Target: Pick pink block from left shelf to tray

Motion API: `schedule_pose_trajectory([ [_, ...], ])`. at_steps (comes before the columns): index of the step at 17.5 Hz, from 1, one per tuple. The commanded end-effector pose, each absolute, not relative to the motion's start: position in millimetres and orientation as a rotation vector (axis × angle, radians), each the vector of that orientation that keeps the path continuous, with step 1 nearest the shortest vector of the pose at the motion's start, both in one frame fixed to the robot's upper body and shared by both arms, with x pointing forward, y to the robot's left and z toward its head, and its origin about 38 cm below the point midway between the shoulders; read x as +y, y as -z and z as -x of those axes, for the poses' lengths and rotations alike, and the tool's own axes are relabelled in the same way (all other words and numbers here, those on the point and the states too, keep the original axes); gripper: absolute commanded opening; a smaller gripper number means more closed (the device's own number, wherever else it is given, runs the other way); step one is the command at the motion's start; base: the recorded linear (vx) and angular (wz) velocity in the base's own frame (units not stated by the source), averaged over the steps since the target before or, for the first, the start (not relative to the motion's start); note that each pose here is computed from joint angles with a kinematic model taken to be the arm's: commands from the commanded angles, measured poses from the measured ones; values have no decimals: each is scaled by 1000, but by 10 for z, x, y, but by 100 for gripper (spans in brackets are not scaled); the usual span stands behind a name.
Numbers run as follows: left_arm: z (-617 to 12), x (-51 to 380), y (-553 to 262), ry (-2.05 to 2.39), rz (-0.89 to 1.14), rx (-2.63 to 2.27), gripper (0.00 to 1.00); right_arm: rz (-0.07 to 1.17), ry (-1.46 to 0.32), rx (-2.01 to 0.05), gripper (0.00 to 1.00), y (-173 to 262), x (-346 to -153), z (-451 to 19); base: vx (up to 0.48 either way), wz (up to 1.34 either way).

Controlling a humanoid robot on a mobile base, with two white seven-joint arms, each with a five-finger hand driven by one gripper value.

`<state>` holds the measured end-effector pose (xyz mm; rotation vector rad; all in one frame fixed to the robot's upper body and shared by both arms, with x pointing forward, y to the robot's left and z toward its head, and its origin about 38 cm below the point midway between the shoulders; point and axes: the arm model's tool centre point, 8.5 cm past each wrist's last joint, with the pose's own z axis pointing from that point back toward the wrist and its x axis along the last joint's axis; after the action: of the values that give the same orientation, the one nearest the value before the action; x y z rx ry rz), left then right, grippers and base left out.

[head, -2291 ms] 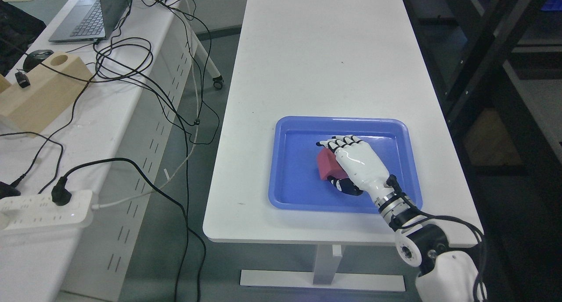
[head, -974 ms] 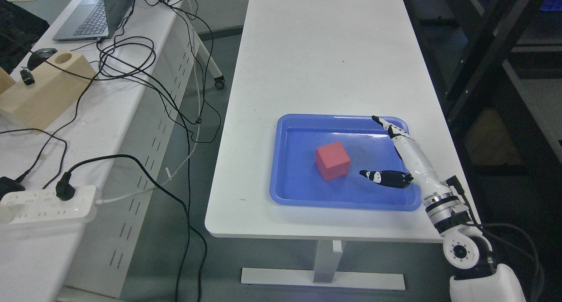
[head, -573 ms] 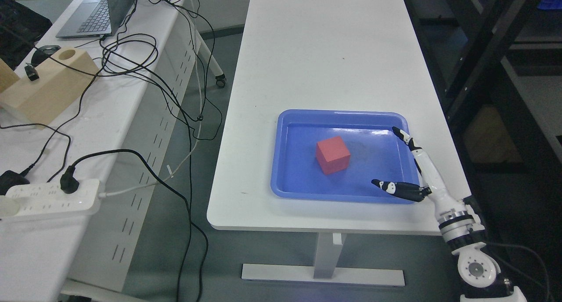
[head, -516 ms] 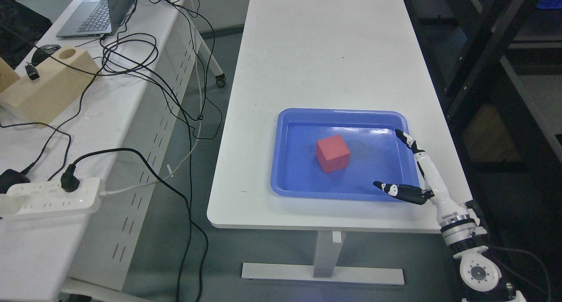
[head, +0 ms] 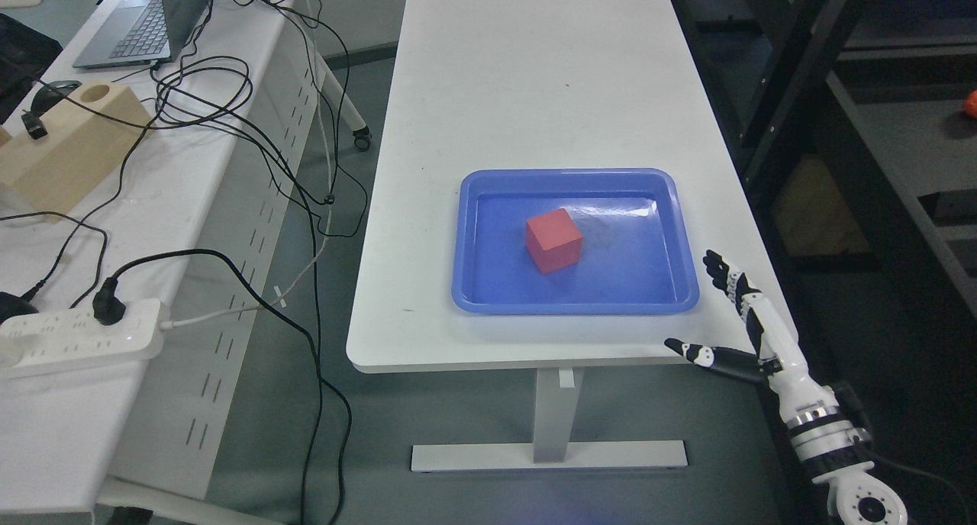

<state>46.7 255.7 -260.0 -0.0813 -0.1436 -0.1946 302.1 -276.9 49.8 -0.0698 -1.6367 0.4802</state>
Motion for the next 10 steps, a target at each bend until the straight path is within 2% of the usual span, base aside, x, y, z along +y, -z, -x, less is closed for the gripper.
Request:
schedule_pose_trajectory([
  [1,-525,2651,2591,197,67,-159,100,-253,181,-1814,100,-633,-3263,-2846,-85,-204],
  [4,-523,2652,2591,197,67,-157,100,-228,193,-1795,100,-572,-3325,-2767,-91,-244],
  [10,-523,2652,2591,197,67,-157,100,-175,141,-1702,100,-338,-3319,-2554,-138,-50],
])
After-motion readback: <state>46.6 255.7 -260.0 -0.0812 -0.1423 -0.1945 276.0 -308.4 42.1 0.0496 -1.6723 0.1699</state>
